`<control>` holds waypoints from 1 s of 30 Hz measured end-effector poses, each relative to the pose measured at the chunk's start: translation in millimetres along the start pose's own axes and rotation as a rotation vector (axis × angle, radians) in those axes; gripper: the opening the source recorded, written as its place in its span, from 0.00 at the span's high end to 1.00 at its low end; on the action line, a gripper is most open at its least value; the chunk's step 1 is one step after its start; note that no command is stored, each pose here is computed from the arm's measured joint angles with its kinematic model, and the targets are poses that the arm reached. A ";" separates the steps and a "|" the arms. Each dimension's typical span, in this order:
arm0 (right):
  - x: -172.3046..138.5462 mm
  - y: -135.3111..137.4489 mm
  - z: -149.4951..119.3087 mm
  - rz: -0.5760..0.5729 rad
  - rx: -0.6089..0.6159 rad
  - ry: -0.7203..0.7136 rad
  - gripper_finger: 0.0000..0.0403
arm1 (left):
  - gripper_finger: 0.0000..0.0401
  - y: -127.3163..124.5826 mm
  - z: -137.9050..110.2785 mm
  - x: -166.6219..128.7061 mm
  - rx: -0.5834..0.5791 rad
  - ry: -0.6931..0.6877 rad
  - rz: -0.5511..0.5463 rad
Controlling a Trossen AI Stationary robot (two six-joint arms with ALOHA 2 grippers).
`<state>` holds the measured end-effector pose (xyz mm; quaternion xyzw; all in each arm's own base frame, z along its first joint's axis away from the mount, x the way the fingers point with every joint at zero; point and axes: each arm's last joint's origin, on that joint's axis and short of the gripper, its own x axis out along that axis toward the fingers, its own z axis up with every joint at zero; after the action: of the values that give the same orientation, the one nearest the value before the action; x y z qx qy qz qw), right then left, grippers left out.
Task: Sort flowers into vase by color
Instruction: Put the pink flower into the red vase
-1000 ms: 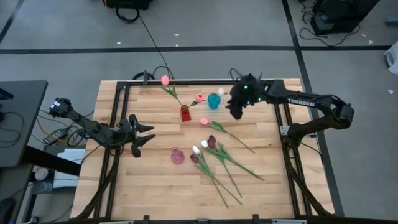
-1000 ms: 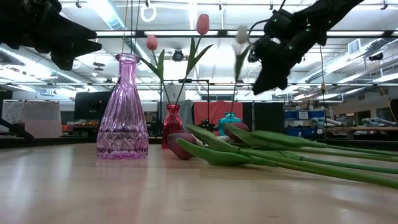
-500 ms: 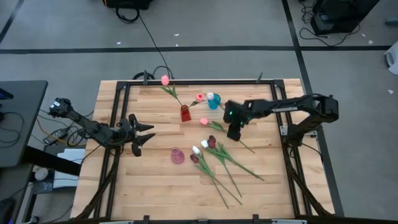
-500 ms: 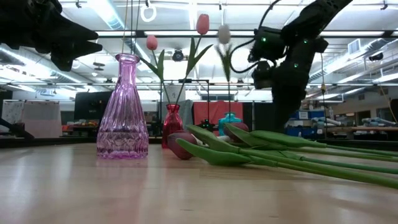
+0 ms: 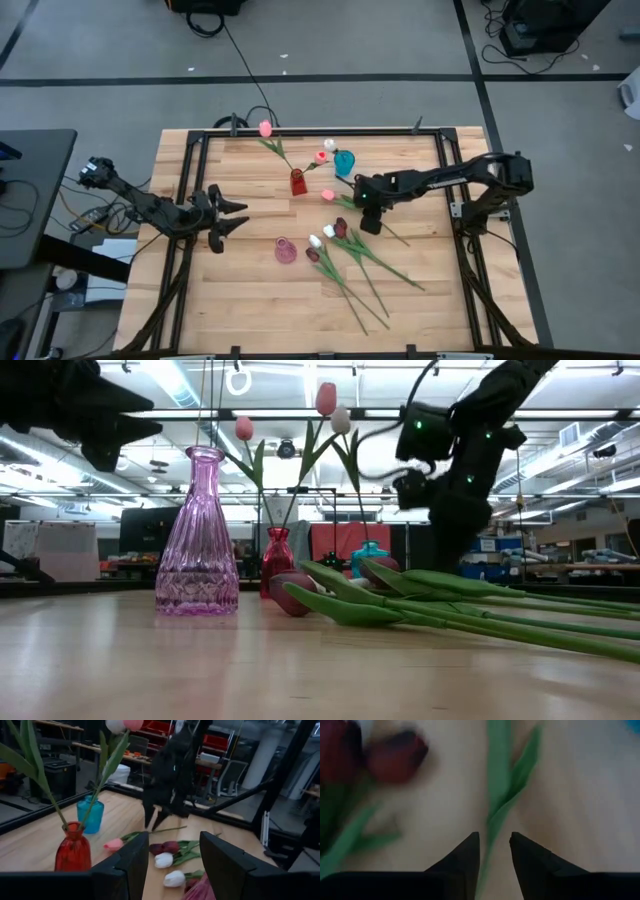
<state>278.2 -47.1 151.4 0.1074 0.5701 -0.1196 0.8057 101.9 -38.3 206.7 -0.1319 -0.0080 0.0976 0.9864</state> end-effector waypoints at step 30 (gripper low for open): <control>-13.3 -10.3 -0.5 0.146 -0.044 -0.002 0.99 | 0.55 -13.1 -3.0 3.2 0.120 -0.020 -0.055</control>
<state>270.3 -55.8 163.5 0.1310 0.5625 -0.0479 0.8150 107.7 -50.9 207.1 -0.0712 -0.0157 0.0718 0.9948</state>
